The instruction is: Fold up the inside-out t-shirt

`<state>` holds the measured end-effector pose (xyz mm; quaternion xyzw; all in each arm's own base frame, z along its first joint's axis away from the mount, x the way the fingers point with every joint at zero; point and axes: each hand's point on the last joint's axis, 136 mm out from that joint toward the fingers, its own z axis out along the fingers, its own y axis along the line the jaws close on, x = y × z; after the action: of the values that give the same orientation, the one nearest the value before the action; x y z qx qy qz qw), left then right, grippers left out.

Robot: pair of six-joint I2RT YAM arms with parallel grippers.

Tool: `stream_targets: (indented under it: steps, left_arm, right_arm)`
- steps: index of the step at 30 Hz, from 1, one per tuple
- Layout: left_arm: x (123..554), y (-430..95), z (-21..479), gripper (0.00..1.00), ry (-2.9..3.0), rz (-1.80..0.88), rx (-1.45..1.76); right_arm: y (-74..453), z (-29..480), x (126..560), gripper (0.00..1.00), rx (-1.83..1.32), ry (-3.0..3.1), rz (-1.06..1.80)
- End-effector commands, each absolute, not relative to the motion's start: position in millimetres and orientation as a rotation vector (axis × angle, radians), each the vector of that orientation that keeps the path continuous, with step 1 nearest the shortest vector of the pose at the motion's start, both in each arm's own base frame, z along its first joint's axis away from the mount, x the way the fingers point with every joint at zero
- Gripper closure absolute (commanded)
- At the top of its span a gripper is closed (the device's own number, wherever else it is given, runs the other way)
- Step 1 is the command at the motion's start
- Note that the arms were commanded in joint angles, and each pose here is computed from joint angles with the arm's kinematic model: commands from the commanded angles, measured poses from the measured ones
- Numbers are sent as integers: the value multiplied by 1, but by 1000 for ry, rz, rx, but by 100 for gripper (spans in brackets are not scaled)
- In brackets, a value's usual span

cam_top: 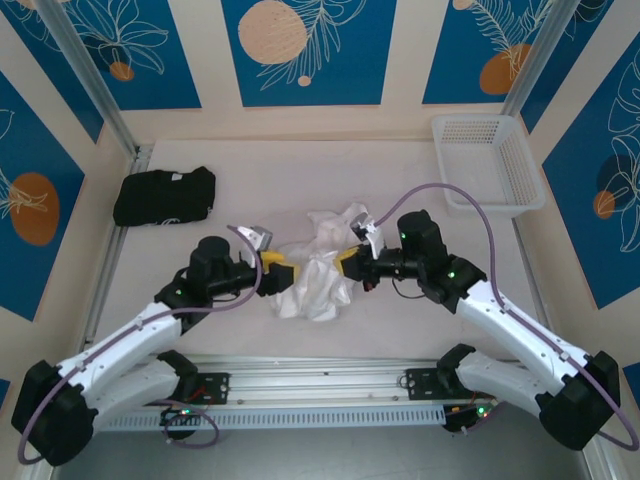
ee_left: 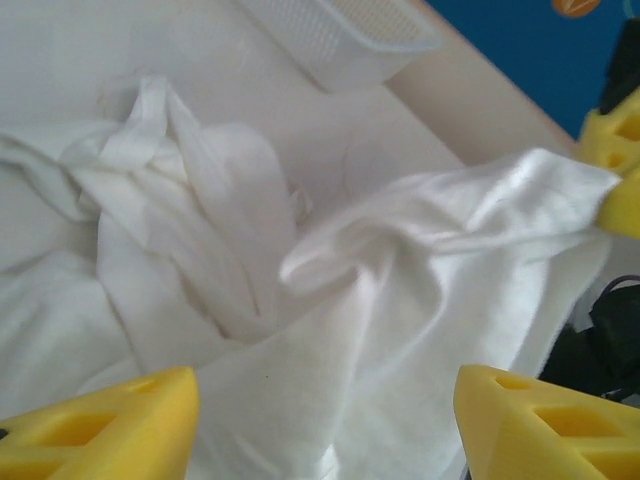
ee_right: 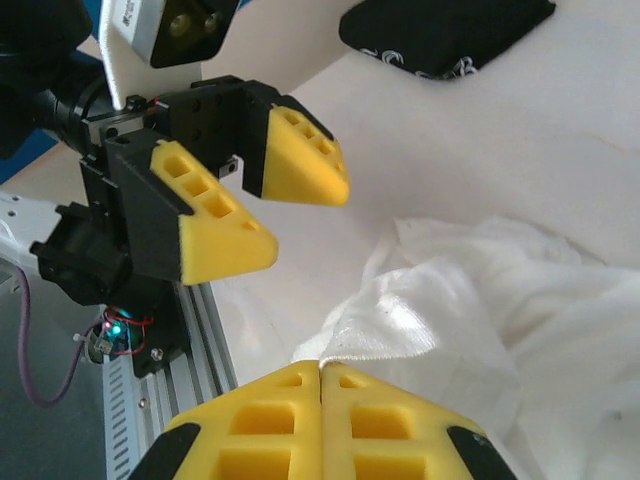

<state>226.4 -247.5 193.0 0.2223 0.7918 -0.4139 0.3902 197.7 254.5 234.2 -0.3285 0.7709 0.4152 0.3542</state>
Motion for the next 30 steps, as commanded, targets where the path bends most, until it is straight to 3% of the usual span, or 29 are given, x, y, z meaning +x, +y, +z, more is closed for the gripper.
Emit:
stream_targets:
  steps: [1, 12, 30]
  left_arm:
    - [224, -262, 187, 32, 2035, -1073, 642]
    - [211, -314, 146, 32, 2112, -1028, 909]
    - [215, -306, 121, 33, 2035, -209, 1145]
  right_arm:
    - [239, 208, 189, 100, -769, 2114, 1076]
    - [214, 174, 193, 100, -566, 2252, 1053]
    - [189, 179, 220, 100, -389, 2243, 1034]
